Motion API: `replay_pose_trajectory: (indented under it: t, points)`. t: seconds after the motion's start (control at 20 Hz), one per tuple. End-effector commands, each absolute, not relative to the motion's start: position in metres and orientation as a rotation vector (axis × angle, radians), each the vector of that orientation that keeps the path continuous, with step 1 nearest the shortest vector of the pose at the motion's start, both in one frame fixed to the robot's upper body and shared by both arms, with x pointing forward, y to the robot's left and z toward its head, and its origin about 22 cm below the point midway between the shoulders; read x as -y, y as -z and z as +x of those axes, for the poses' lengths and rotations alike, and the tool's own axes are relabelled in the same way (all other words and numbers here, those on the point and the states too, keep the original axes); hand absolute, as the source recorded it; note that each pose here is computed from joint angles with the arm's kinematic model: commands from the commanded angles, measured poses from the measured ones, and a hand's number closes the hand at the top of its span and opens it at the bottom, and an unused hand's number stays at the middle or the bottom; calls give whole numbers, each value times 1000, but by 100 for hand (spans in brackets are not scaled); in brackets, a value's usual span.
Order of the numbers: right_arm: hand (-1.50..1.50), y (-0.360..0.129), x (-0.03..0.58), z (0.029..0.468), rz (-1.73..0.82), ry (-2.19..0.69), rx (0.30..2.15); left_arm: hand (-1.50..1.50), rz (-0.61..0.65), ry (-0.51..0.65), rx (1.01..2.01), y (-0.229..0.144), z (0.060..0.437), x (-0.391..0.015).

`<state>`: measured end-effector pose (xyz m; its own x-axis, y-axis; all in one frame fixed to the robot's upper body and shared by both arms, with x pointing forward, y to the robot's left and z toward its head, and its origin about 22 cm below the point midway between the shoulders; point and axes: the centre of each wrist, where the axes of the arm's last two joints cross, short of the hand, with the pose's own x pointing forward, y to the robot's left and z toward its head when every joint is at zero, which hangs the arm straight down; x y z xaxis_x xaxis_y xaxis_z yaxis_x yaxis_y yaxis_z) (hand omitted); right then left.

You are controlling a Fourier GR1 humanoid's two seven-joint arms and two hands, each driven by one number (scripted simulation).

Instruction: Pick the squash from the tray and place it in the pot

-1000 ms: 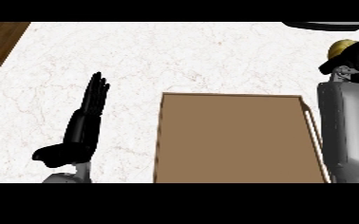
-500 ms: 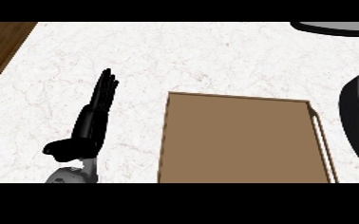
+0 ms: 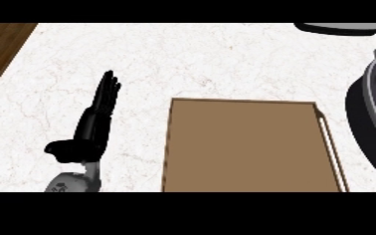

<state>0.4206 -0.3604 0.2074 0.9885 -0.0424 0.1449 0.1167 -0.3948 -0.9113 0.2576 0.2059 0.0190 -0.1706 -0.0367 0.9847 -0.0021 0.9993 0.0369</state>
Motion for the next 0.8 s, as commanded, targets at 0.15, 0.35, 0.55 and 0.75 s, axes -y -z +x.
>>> replay_pose_trajectory:
  t: [0.15,0.35,0.55,0.75]
  points:
    - [150,-189,370,422,-1935,416,-99,0,85,-13,1726,-15,260,-224]
    - [150,-189,379,417,-1902,428,-112,0,84,-16,1724,-8,257,-221]
    - [150,-163,397,404,-1821,425,-87,0,92,-21,1711,-5,251,-212]
    - [150,-133,410,391,-1717,443,-55,0,101,-17,1711,-12,249,-222]
